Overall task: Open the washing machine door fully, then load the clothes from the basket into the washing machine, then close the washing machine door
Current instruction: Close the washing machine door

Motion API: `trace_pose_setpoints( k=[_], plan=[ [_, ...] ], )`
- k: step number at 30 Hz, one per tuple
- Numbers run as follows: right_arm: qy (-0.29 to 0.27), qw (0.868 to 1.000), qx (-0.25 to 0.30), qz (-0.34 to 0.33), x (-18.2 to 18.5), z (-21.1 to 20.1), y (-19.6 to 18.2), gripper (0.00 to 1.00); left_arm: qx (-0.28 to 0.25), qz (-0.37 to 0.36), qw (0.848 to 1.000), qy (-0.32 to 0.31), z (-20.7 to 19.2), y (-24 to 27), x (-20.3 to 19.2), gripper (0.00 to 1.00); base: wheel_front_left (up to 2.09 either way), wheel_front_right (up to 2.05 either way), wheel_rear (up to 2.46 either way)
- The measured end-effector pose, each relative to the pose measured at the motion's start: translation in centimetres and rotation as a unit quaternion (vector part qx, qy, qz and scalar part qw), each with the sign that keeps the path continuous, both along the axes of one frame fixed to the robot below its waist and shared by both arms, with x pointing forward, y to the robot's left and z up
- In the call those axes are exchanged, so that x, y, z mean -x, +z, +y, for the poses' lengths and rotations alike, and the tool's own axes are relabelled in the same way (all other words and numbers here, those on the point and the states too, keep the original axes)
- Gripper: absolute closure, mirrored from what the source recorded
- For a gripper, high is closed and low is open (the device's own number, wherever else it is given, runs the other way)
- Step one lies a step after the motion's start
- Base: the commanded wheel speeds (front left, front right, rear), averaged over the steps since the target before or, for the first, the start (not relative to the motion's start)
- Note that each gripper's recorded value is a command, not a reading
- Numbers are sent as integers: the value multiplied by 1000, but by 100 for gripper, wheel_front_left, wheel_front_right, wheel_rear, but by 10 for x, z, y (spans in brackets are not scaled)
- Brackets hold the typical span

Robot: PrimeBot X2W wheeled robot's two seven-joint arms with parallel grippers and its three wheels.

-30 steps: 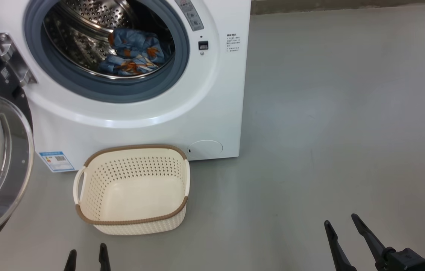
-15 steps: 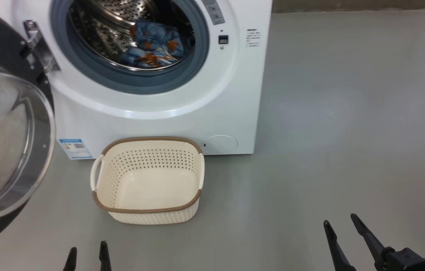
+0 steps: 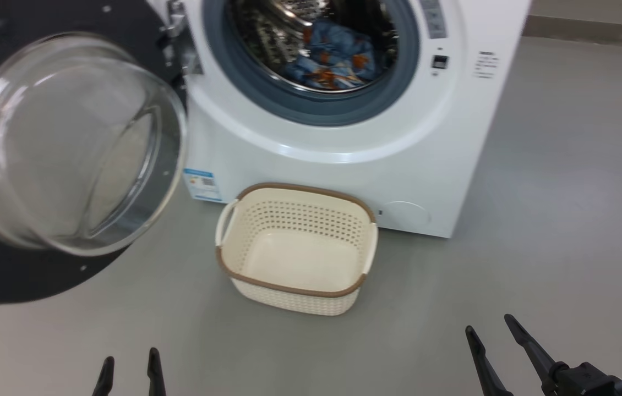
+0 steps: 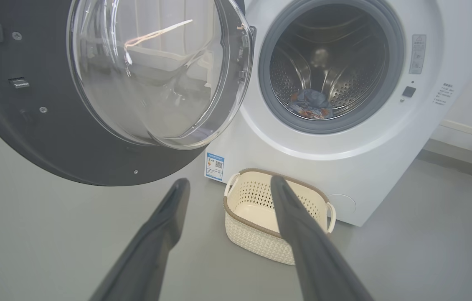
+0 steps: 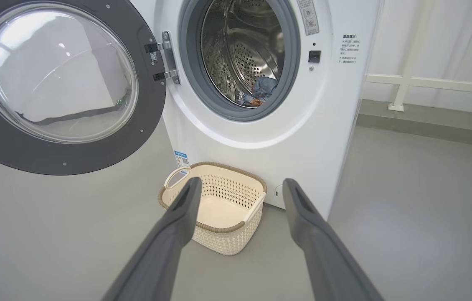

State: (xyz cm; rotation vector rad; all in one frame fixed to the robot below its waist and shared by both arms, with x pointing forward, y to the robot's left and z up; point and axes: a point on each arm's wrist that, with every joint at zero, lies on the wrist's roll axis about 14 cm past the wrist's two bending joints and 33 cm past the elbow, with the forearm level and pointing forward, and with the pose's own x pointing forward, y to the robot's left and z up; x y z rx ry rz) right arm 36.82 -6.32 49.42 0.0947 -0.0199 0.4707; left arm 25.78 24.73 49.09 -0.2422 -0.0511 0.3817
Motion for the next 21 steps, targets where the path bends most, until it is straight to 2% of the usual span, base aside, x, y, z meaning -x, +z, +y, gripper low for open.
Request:
trace_pose_setpoints(
  k=[6,12,21],
  plan=[
    [63,998,1,0,-3,40,0,0,-1,-2,998,56,22,2,29,0,0,0,0],
    [139,990,2,-15,-5,88,7,0,-3,-10,993,118,44,9,56,0,0,0,0],
    [177,984,6,-5,-8,109,-2,0,-9,-8,988,155,56,14,68,0,0,0,0]
  ],
)
